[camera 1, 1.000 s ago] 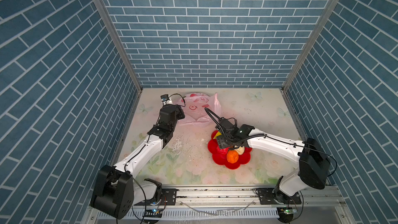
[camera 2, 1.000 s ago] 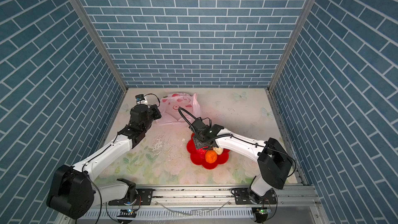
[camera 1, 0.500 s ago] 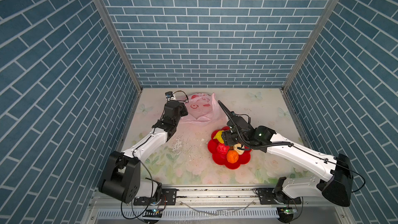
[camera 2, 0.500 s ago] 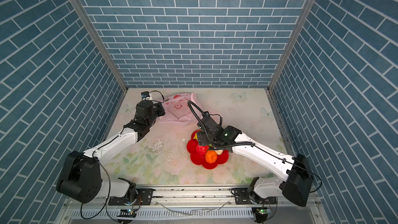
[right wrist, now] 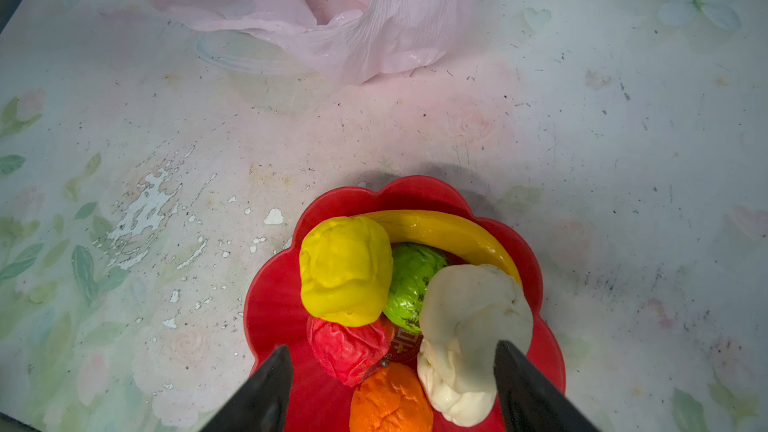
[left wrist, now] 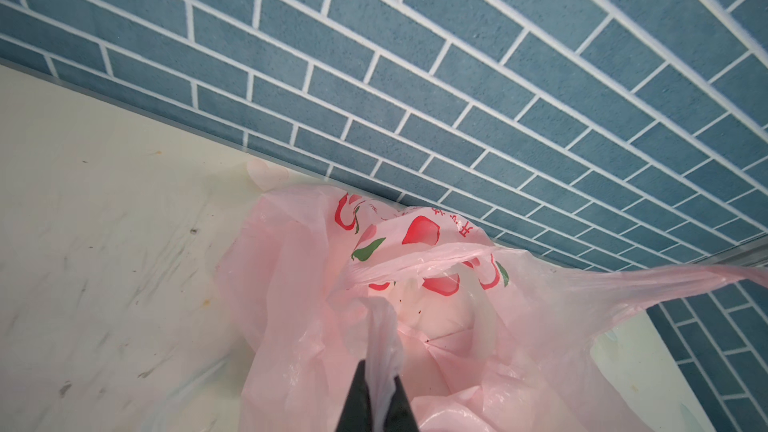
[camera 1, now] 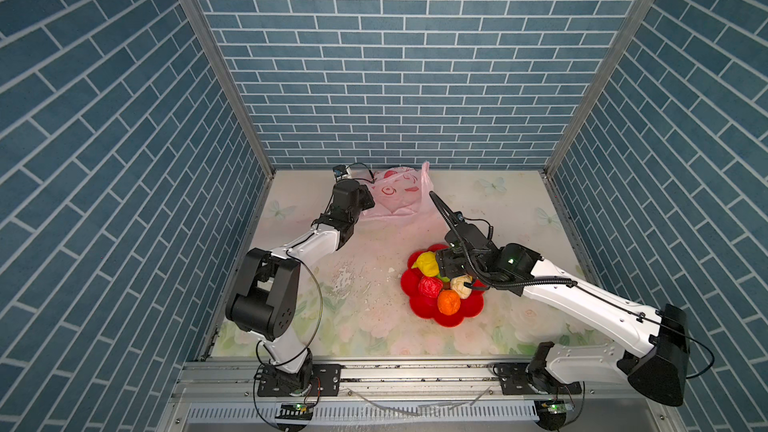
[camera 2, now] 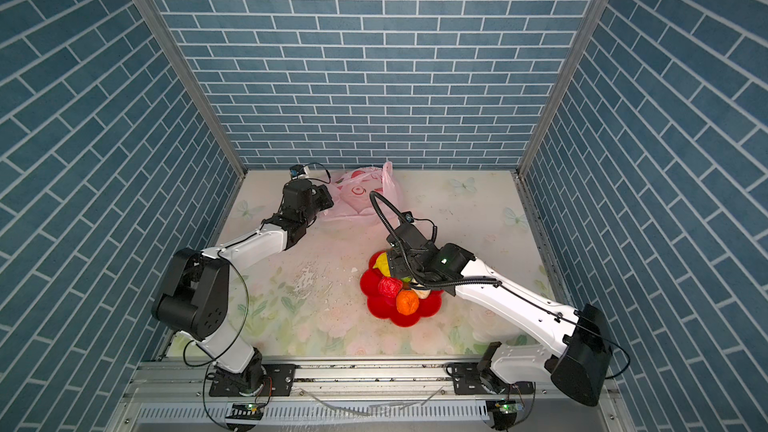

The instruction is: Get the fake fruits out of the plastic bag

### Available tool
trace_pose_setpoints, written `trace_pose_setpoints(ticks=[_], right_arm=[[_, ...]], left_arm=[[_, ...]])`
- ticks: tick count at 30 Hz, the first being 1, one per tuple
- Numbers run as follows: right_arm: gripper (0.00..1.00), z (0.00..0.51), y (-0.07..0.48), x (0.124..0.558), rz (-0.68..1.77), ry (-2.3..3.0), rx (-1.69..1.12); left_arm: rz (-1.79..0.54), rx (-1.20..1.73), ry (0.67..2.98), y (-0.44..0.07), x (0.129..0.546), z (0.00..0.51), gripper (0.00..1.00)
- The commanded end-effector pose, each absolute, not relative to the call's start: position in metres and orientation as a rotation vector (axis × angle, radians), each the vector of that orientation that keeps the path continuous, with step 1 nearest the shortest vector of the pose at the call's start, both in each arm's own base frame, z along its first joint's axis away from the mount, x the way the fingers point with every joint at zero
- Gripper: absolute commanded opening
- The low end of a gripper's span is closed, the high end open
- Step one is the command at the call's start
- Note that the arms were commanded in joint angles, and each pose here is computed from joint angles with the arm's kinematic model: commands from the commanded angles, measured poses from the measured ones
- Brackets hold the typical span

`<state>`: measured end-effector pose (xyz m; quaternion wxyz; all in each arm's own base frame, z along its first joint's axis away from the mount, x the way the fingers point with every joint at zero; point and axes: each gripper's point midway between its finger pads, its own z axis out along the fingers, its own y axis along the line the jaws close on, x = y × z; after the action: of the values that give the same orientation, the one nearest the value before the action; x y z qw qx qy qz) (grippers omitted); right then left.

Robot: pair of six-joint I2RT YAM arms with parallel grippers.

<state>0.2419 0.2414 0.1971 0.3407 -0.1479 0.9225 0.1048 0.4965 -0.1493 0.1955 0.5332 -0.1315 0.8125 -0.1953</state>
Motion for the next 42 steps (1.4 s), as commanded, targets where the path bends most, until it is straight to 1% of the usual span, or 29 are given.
trace_pose_setpoints(ticks=[1, 3, 8, 15, 17, 22, 27, 28, 30, 31, 42], right_arm=[[0.78, 0.195, 0.229, 0.249, 0.252, 2.384, -0.325], [0.78, 0.196, 0.228, 0.252, 0.258, 2.376, -0.319], [0.79, 0.199, 0.229, 0.263, 0.290, 2.347, -0.304], [0.80, 0.204, 0.230, 0.280, 0.312, 2.304, -0.293], [0.80, 0.206, 0.230, 0.283, 0.315, 2.289, -0.295], [0.83, 0.213, 0.222, 0.291, 0.300, 2.234, -0.274], [0.85, 0.223, 0.195, 0.302, 0.223, 2.162, -0.196], [0.90, 0.225, 0.188, 0.305, 0.203, 2.149, -0.179], [0.98, 0.227, 0.176, 0.310, 0.177, 2.129, -0.158], [0.99, 0.227, 0.172, 0.311, 0.165, 2.118, -0.156], [0.99, 0.223, 0.126, 0.323, 0.030, 1.952, -0.049]], left_arm=[[-0.507, -0.318, 1.886, -0.152, 0.506, 0.216, 0.17], [-0.502, -0.314, 1.880, -0.151, 0.505, 0.220, 0.25], [-0.463, -0.277, 1.884, -0.147, 0.497, 0.231, 0.52], [-0.436, -0.238, 1.867, -0.140, 0.480, 0.254, 0.86], [-0.433, -0.211, 1.870, -0.140, 0.474, 0.263, 0.99], [-0.423, -0.170, 1.876, -0.134, 0.450, 0.284, 0.99], [-0.396, -0.161, 1.886, -0.121, 0.416, 0.295, 0.99], [-0.375, -0.165, 1.894, -0.116, 0.409, 0.295, 0.99], [-0.324, -0.178, 1.915, -0.104, 0.395, 0.287, 0.99], [-0.291, -0.190, 1.925, -0.097, 0.389, 0.281, 0.99], [0.047, -0.306, 1.928, -0.023, 0.313, 0.246, 0.99]])
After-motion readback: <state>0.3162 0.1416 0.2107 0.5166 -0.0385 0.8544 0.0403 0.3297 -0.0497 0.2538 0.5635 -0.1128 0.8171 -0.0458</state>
